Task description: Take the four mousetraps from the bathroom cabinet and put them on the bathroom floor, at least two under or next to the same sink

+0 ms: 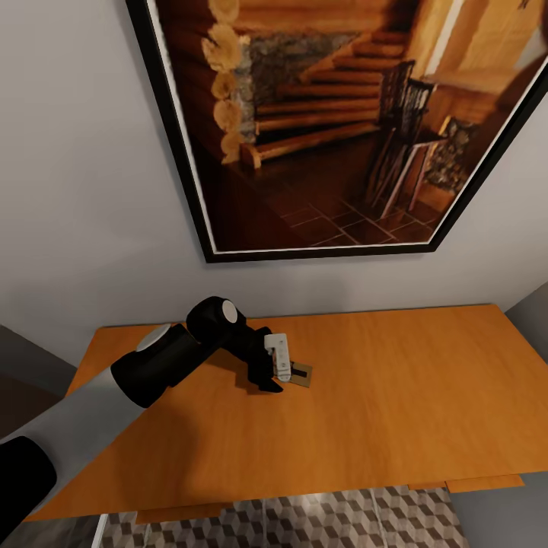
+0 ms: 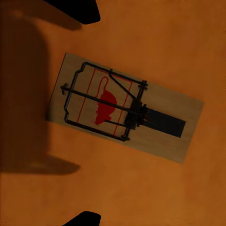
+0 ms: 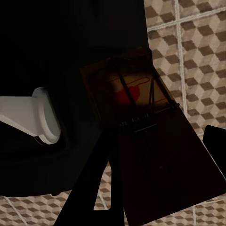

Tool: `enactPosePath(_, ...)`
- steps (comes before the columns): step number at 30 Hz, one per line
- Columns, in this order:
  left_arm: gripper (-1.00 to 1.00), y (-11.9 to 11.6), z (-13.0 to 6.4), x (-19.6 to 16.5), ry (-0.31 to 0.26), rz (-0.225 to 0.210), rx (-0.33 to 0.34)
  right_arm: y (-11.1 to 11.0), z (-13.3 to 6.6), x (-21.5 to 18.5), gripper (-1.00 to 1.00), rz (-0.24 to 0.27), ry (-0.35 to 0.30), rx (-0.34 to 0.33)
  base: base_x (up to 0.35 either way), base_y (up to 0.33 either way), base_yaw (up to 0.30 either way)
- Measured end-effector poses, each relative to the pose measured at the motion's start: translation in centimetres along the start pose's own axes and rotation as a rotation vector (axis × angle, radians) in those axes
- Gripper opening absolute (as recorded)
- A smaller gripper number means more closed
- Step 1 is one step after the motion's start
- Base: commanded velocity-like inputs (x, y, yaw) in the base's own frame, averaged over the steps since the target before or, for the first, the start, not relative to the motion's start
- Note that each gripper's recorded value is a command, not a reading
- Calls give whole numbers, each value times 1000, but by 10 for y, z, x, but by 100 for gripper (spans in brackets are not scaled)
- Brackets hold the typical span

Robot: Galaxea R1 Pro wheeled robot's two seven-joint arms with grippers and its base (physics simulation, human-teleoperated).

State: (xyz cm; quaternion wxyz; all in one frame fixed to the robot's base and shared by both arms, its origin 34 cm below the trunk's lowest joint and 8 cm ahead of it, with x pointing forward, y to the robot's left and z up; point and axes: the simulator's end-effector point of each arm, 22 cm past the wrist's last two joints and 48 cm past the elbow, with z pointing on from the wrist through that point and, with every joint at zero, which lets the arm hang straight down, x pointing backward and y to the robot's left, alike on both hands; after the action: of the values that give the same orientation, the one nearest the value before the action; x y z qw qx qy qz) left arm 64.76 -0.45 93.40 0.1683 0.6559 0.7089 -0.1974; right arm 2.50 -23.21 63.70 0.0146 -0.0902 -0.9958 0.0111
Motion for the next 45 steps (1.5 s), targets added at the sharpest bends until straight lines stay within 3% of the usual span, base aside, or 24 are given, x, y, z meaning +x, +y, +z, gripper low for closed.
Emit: enactPosePath(45,100,-6,11,-6,-10,5,26,0,-1,6,-100,0,17,2,44,0,0)
